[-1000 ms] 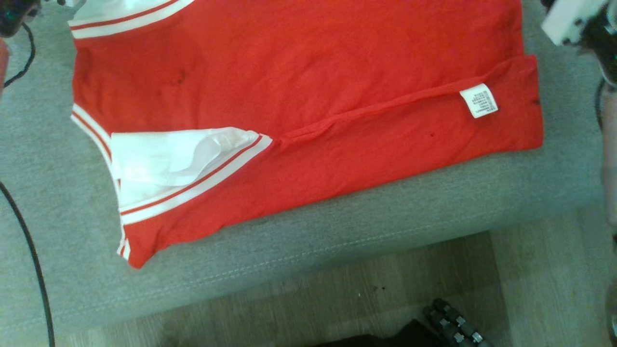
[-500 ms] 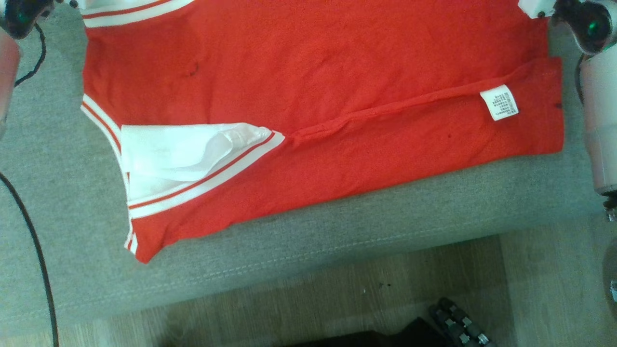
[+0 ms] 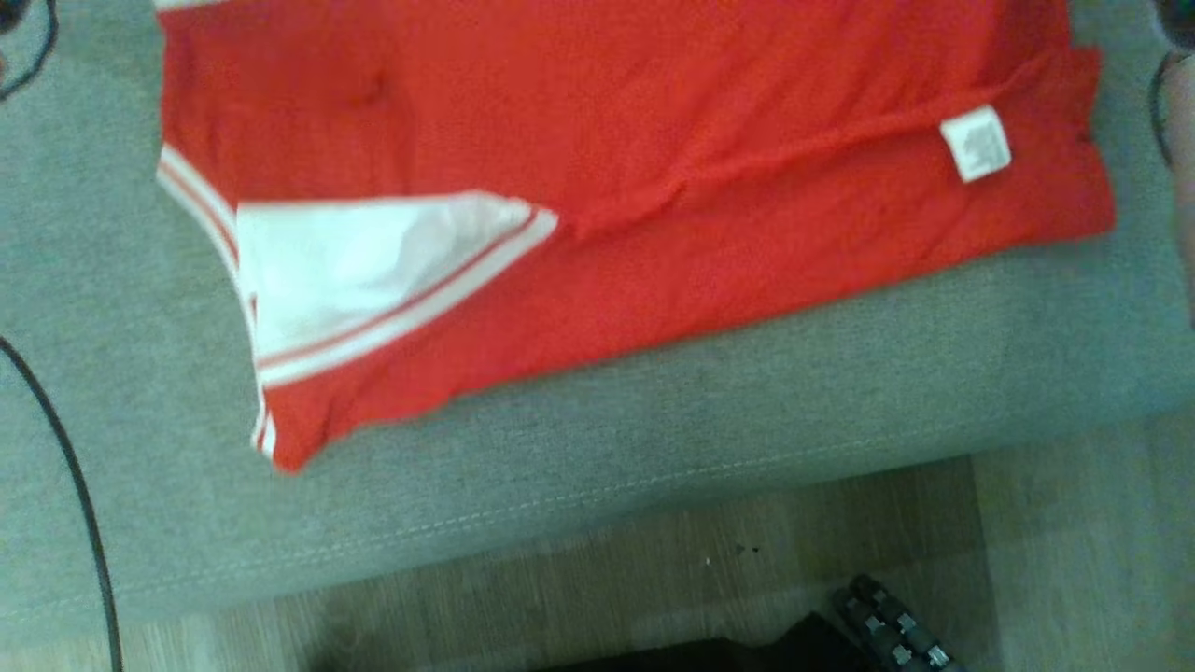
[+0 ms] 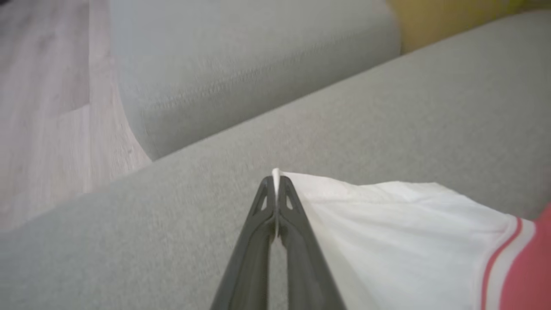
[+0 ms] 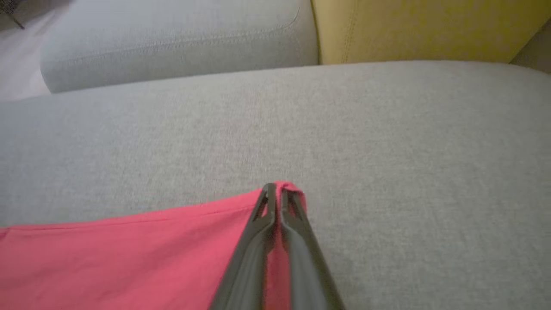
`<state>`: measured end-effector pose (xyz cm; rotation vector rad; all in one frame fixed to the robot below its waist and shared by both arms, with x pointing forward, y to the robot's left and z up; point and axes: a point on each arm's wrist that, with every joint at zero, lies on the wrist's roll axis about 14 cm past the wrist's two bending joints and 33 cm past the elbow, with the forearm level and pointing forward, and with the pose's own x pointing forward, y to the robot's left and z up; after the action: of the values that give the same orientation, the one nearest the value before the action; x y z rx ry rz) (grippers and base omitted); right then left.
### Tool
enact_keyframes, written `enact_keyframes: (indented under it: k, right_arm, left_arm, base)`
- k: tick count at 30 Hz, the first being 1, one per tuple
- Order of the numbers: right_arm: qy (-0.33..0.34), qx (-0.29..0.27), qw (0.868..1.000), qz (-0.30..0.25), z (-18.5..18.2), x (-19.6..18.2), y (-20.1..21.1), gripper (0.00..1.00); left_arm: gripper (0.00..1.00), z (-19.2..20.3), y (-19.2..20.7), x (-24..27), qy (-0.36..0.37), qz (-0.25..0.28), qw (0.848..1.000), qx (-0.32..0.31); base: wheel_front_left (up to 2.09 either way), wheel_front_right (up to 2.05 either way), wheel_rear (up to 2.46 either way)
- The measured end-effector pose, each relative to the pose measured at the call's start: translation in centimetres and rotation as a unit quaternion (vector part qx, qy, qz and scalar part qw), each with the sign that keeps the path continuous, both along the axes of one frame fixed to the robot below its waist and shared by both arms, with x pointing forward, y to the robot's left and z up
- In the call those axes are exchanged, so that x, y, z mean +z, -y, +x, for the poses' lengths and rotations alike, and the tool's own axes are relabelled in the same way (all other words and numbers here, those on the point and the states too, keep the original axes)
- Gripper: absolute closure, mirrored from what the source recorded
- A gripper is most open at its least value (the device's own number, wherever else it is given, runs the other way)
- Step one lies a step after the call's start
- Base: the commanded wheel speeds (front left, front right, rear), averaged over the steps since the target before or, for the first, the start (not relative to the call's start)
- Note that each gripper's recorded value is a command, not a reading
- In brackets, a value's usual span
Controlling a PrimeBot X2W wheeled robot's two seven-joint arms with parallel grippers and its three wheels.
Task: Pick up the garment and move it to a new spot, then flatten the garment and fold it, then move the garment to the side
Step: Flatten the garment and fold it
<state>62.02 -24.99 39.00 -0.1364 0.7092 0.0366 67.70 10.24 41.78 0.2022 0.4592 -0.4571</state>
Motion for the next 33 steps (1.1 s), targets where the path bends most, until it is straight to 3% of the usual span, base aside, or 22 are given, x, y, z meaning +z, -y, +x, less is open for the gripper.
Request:
enact_keyframes:
  k: [4, 12, 22, 33]
  right_arm:
    - [0.041, -0.009, 0.999, 0.013, 1.3, 1.7, 0.4, 1.0]
    - [0.065, -0.012, 0.997, 0.03, 1.5, 3.5, 0.6, 1.0]
    - [0.038, -0.001, 0.999, 0.036, -1.3, 2.8, 1.5, 1.0]
    - [0.022, 0.019, 0.998, 0.056, -3.7, 2.6, 0.7, 1.0]
  left_arm:
    - [1.0, 1.2, 0.0, 3.2, 0.057, -0.045, 0.997, 0.011]
    - [1.0, 0.3, 0.6, 6.2, 0.057, -0.134, 0.989, 0.027]
    - [1.0, -5.6, -0.1, 7.0, 0.006, -0.235, 0.972, 0.021]
    - [1.0, -12.1, -0.8, 6.7, -0.043, -0.281, 0.959, 0.017]
  base:
    - [0.0, 0.0, 0.0]
    - [0.0, 0.0, 0.0]
    - [0.0, 0.0, 0.0]
    - [0.0, 0.0, 0.0]
